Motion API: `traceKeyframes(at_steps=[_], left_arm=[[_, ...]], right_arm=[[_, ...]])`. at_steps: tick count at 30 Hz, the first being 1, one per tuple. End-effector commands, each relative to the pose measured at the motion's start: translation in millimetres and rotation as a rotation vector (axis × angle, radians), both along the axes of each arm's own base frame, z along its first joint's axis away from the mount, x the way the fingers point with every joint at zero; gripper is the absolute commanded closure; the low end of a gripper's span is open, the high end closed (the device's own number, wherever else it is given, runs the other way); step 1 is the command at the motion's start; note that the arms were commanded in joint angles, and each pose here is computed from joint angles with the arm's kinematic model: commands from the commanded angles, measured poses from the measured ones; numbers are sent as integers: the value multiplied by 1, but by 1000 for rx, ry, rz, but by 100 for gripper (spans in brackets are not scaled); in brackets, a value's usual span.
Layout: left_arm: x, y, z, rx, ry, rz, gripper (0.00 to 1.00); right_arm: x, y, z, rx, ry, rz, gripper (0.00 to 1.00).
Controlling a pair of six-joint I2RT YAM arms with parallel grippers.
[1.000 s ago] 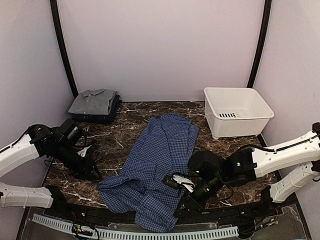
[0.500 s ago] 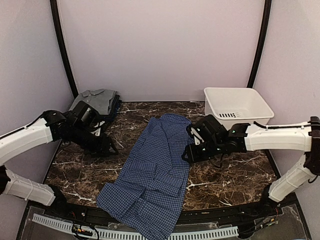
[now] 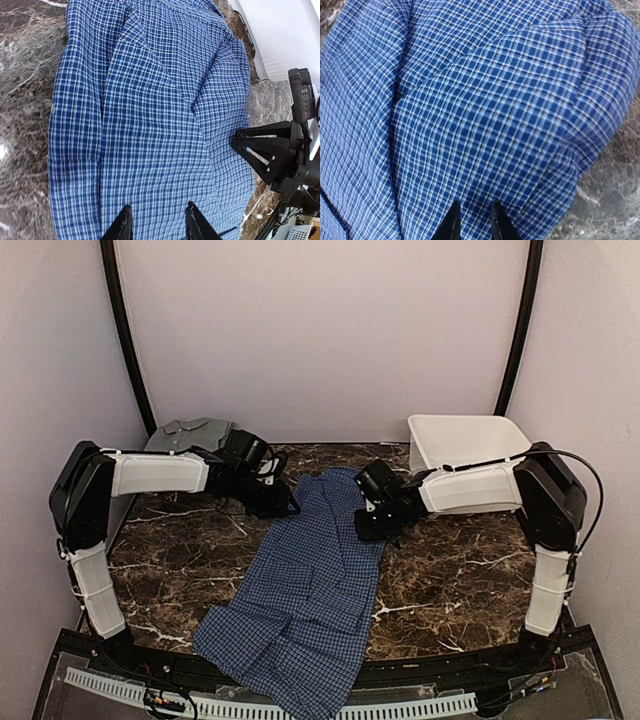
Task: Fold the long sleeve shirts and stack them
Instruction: Flatten out the crumpled shirt at the center of the board.
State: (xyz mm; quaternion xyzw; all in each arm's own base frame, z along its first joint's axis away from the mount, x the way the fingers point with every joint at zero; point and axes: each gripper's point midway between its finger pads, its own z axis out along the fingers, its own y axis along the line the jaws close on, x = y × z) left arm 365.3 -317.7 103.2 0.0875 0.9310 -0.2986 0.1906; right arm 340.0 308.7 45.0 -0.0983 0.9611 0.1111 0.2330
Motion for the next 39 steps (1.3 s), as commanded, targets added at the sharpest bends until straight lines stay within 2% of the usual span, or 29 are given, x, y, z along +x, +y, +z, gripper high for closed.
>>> traceKeyframes(at_steps=[1, 5, 12, 21, 27, 31, 35, 39], left_arm=[[18, -16, -14, -41, -1, -4, 66], [24, -13, -33, -16, 20, 40, 67], [45, 0, -64, 28, 76, 131, 69], [84, 6, -82, 35, 93, 186, 70], [113, 5, -68, 29, 55, 195, 69], [130, -3, -31, 14, -18, 159, 68], [128, -4, 1, 17, -51, 120, 64], [110, -4, 24, 3, -71, 88, 59]], right_arm=[[26, 6, -12, -9, 10, 9, 82], [42, 8, -30, -44, 47, 30, 83], [93, 5, -41, -38, 55, 24, 83], [174, 17, -18, 32, -15, 59, 82], [196, 24, 12, 56, -87, 93, 71], [199, 27, 51, 87, -139, 105, 63], [186, 28, 89, 111, -191, 110, 53], [165, 30, 116, 131, -223, 115, 49]])
